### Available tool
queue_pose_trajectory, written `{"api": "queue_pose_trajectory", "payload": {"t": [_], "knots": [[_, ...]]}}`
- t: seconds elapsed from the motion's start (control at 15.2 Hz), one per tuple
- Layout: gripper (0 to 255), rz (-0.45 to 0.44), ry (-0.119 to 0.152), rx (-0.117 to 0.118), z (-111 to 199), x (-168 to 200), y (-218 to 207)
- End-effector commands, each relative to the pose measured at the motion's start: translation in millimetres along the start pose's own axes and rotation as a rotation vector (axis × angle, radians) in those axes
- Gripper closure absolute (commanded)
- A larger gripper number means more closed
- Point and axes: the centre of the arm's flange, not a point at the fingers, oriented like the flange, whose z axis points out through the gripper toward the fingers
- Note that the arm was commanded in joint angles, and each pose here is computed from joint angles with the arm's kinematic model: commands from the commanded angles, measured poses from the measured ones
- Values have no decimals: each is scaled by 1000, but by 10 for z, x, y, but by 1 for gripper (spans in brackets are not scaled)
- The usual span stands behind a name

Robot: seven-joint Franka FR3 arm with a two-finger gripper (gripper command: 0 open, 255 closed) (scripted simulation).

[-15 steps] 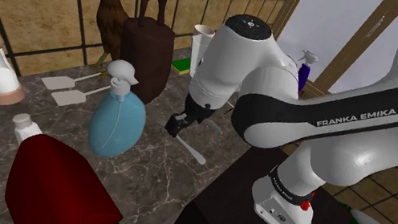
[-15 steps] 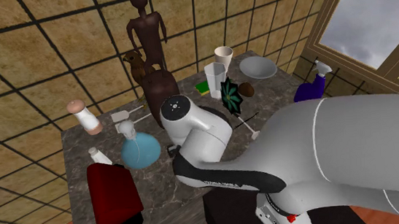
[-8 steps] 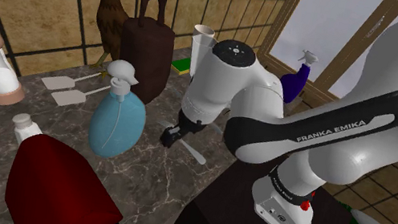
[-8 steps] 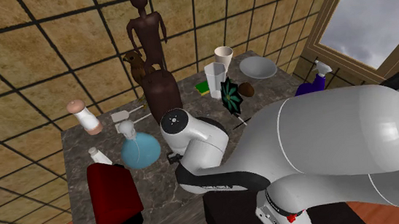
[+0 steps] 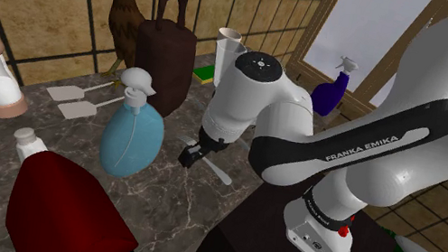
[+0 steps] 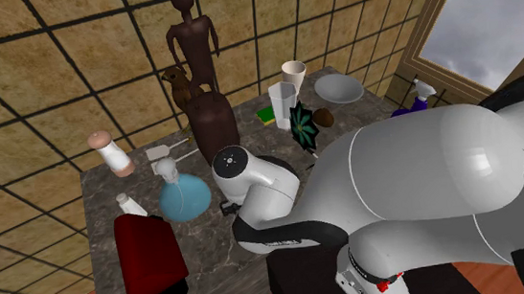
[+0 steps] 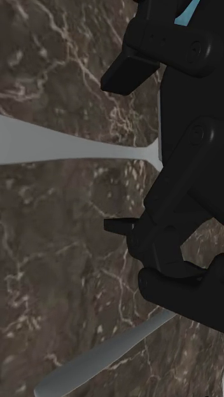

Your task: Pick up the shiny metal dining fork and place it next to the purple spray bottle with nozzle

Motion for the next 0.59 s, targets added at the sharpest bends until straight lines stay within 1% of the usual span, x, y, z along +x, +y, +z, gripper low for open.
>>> {"api": "queue_pose_trajectory", "payload": {"t": [0.0,0.07,0.53], "knots": [[0,0,0,0,0,0,0],[255,0,0,0,0,0,0],[255,0,0,0,29,11,-16]]}}
